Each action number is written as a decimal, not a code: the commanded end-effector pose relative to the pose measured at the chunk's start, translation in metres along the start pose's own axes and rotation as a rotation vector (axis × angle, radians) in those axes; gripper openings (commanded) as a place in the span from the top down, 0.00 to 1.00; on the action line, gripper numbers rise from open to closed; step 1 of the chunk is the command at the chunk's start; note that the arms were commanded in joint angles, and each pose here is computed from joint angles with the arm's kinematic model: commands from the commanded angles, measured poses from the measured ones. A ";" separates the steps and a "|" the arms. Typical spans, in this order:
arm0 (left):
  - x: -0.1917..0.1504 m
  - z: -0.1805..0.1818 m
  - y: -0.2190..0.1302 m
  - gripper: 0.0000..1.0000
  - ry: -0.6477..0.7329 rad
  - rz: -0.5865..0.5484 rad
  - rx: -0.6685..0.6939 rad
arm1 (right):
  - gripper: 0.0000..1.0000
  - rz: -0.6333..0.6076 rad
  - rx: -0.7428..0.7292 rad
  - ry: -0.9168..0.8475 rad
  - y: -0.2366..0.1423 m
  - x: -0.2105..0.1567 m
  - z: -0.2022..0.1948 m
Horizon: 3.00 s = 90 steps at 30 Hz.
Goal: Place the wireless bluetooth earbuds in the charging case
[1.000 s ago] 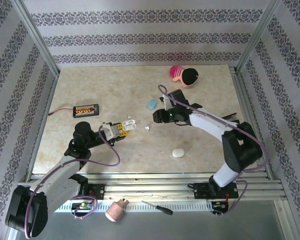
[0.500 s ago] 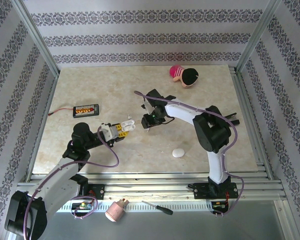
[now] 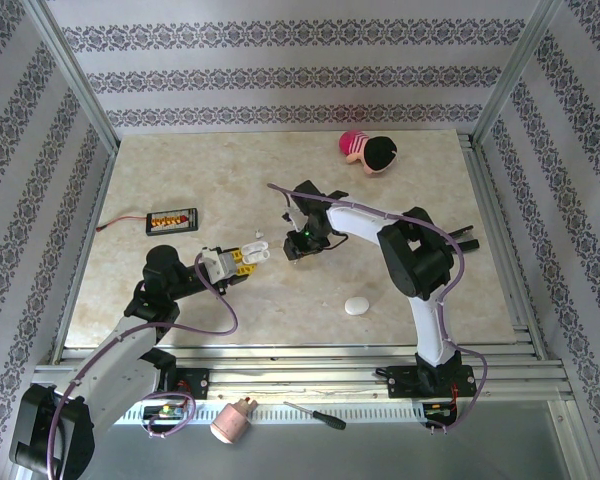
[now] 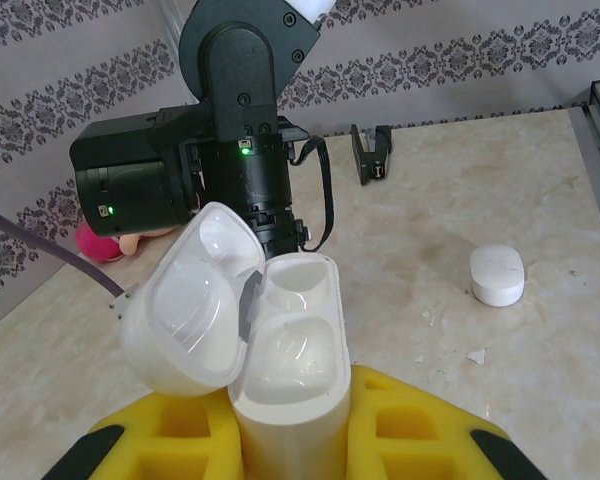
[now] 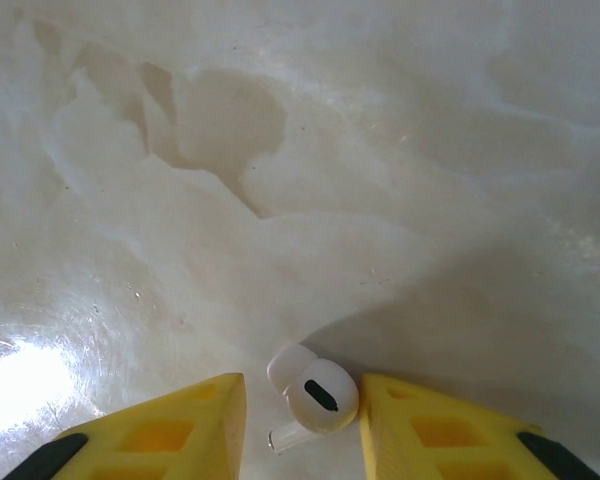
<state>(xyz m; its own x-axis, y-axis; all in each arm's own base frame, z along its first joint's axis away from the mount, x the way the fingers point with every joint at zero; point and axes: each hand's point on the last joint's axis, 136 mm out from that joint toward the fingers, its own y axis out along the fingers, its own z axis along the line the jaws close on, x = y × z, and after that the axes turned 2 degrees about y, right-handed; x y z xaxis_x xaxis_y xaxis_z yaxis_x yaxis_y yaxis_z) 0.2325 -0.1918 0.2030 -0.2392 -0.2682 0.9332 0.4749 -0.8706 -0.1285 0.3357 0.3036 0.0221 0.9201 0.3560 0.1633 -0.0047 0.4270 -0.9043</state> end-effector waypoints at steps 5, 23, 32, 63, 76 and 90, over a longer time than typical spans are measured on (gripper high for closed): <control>0.009 0.003 -0.001 1.00 0.024 -0.015 -0.009 | 0.67 0.018 0.045 0.030 0.007 0.000 -0.004; 0.008 0.002 0.001 1.00 -0.006 -0.019 -0.028 | 0.80 -0.137 -0.011 -0.102 -0.023 0.008 0.001; 0.005 0.000 0.004 1.00 -0.112 0.007 -0.071 | 0.84 -0.460 -0.078 -0.349 -0.095 0.018 0.031; 0.029 0.016 0.009 1.00 -0.366 0.015 -0.091 | 0.83 -0.874 -0.049 -0.995 -0.221 -0.027 0.177; 0.043 0.015 0.005 1.00 -0.380 -0.004 -0.104 | 0.83 -0.840 0.014 -1.049 -0.202 -0.030 0.187; 0.048 0.020 0.005 1.00 -0.368 -0.015 -0.086 | 0.83 -0.794 0.009 -1.067 -0.186 -0.034 0.181</control>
<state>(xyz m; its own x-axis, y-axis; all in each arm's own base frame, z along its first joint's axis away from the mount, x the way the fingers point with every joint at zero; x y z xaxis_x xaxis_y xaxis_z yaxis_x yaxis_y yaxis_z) 0.2367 -0.2023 0.2317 0.1286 -0.1281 0.9834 0.3847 -0.9075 -0.1685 0.2432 0.3605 0.2609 -0.0576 0.4772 0.8769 0.4109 0.8118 -0.4148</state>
